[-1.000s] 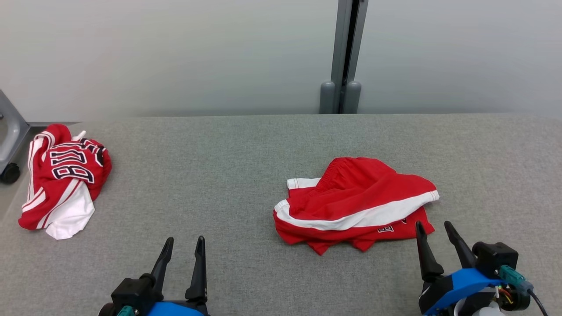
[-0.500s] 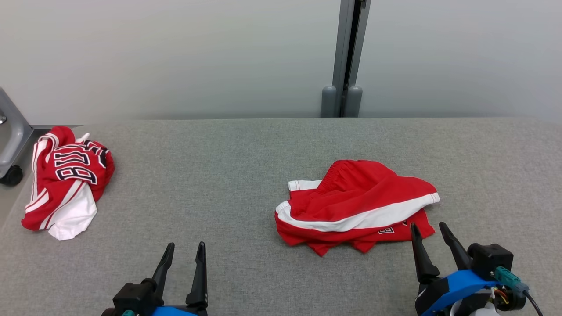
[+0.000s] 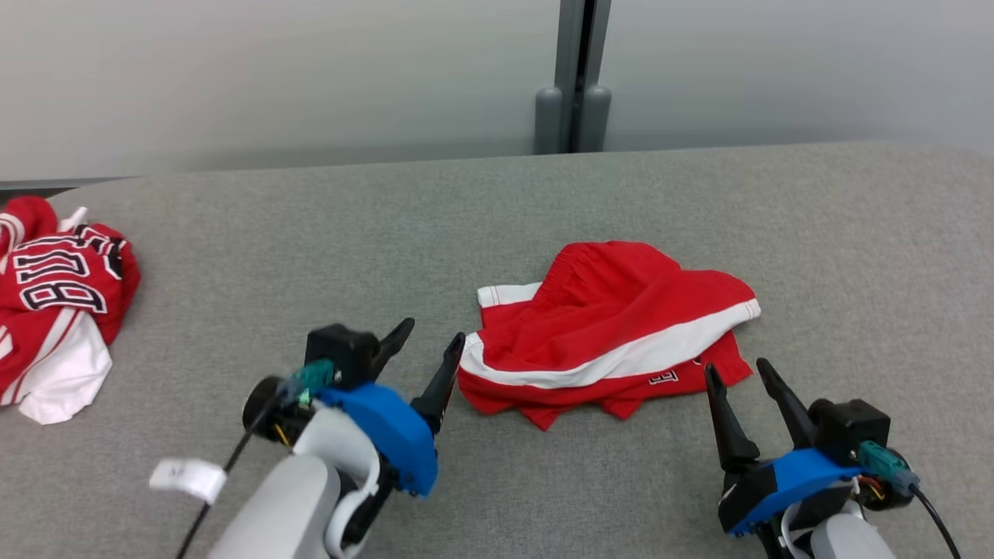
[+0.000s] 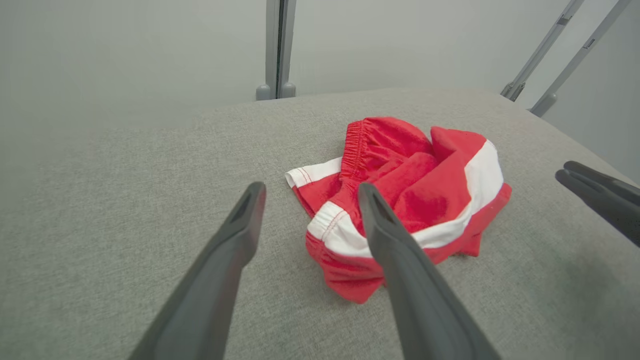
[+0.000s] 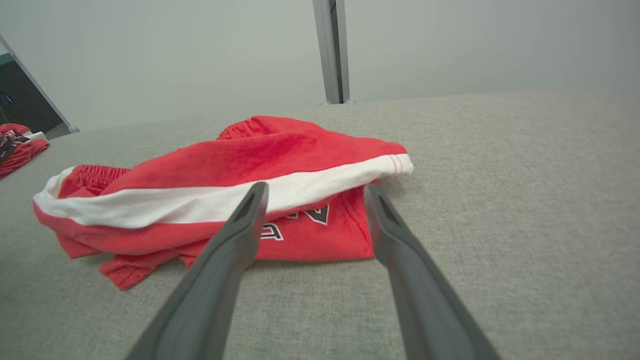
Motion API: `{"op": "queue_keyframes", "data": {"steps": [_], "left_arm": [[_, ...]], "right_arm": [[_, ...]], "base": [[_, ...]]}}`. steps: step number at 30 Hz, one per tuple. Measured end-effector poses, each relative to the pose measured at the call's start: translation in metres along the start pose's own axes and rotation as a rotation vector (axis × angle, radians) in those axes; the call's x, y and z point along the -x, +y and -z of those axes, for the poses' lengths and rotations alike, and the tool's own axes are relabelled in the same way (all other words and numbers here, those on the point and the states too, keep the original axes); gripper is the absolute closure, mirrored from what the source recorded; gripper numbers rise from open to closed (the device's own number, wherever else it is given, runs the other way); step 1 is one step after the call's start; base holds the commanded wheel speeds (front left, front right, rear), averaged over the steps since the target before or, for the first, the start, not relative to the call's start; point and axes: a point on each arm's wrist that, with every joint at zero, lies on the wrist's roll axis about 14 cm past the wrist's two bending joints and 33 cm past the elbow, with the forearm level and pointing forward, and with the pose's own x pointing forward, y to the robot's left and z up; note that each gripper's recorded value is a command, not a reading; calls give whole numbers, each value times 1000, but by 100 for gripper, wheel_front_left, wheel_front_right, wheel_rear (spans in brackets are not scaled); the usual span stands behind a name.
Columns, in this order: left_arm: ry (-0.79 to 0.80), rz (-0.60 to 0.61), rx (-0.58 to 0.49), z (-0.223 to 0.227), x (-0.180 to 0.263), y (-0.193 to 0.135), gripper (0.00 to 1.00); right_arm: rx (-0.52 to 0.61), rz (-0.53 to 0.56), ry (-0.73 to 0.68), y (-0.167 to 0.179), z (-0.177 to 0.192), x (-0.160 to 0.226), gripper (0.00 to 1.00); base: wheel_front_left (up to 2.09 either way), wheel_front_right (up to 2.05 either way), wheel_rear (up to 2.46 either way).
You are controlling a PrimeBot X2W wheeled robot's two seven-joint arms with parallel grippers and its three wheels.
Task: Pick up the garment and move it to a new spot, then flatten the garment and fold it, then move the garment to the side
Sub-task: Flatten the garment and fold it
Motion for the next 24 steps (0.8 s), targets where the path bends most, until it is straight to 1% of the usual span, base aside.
{"op": "queue_keyframes", "data": {"steps": [2, 6, 11, 14, 21, 24], "left_arm": [[67, 35, -11, 4, -9, 0, 0], [199, 107, 2, 19, -22, -8, 0], [313, 146, 12, 32, -27, -2, 0], [374, 165, -15, 40, -28, 1, 0], [453, 244, -39, 55, -23, -12, 0], [449, 261, -45, 54, -24, -14, 0]], "right_arm": [[3, 7, 4, -3, 1, -3, 0], [2, 28, 14, -11, 4, -6, 0], [8, 49, 33, -20, 10, -9, 0], [11, 56, 32, -23, 9, -11, 0], [8, 71, 42, -28, 13, -12, 0], [8, 75, 42, -29, 13, -12, 0]], "base": [[0, 0, 0], [0, 0, 0], [0, 0, 0], [0, 0, 0], [0, 0, 0], [0, 0, 0]]}}
